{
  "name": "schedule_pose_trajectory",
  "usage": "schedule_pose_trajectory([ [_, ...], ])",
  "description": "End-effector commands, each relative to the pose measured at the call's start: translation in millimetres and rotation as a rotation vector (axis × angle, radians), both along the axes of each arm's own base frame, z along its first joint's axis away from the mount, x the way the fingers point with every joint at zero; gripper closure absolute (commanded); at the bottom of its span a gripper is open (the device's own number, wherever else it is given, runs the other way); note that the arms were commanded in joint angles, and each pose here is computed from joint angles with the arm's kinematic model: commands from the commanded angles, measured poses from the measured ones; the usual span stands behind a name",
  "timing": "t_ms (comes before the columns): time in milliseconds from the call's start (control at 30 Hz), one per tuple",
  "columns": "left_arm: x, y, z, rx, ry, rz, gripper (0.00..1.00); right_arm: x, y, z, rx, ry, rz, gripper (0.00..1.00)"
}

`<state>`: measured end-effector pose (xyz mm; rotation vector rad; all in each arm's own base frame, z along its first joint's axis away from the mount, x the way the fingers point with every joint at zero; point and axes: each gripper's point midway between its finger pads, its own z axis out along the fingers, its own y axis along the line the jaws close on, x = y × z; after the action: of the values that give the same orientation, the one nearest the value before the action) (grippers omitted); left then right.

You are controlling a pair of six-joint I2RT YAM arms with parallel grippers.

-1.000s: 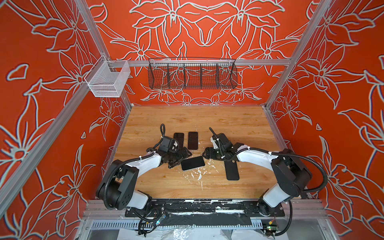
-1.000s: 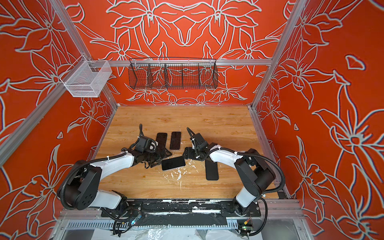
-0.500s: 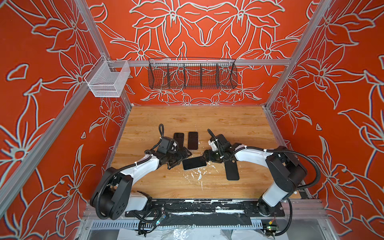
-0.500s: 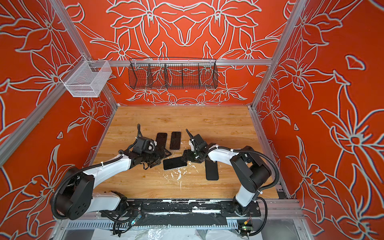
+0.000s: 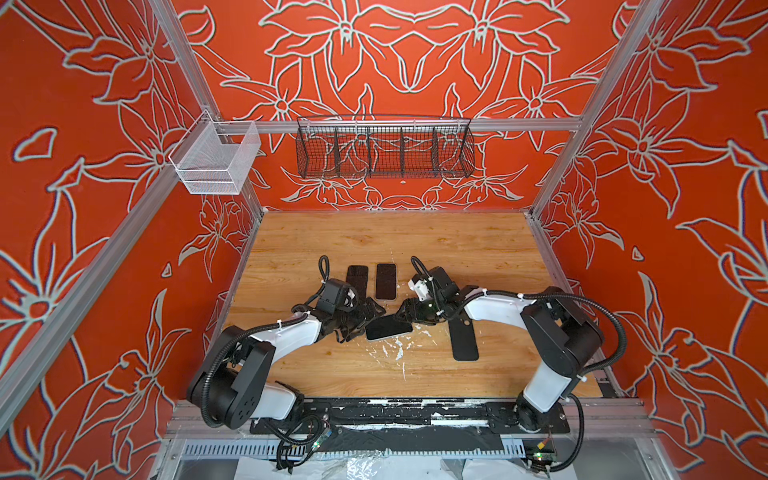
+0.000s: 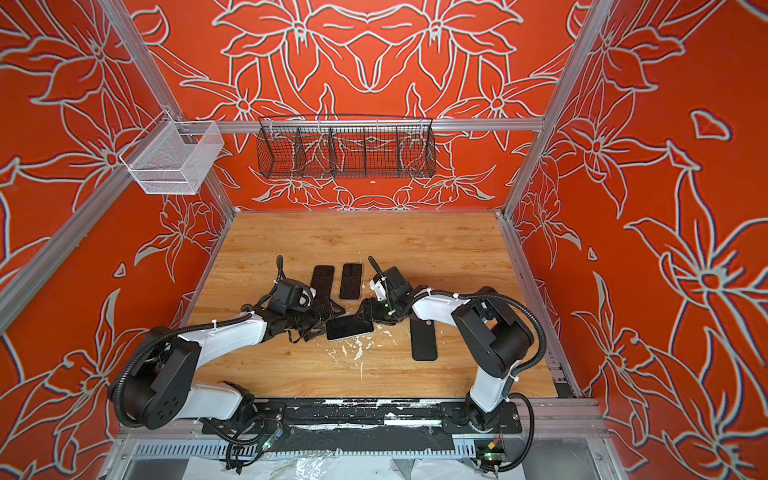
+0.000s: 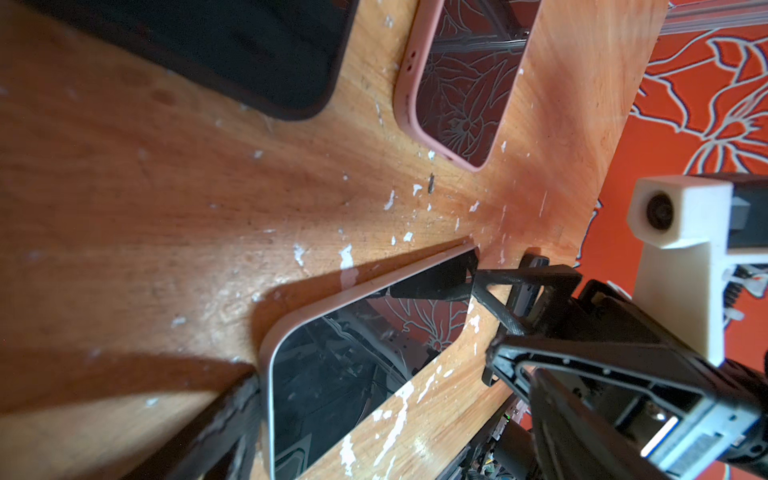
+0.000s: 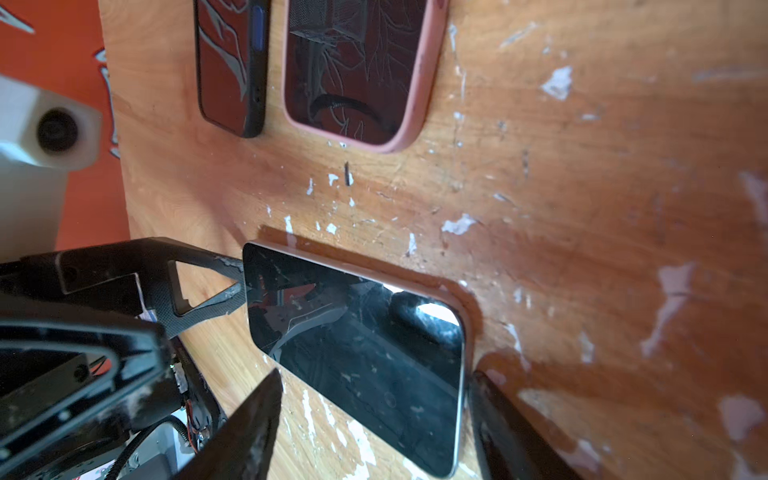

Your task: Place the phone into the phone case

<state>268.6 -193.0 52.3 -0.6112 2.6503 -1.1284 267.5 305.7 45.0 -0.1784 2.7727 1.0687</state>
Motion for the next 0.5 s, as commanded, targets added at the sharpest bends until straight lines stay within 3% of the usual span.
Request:
schedule_pose_trajectory([
  [0,-7,-3,-9,-0.007,0.034,-0.002,0.02,-12,2,-12,0.021,0.069,0.018,0.29],
  [467,-11,-5,-15,-0.016,0.048,-0.001,0.02,-20,26,29,0.251,0.042,0.085,0.31],
])
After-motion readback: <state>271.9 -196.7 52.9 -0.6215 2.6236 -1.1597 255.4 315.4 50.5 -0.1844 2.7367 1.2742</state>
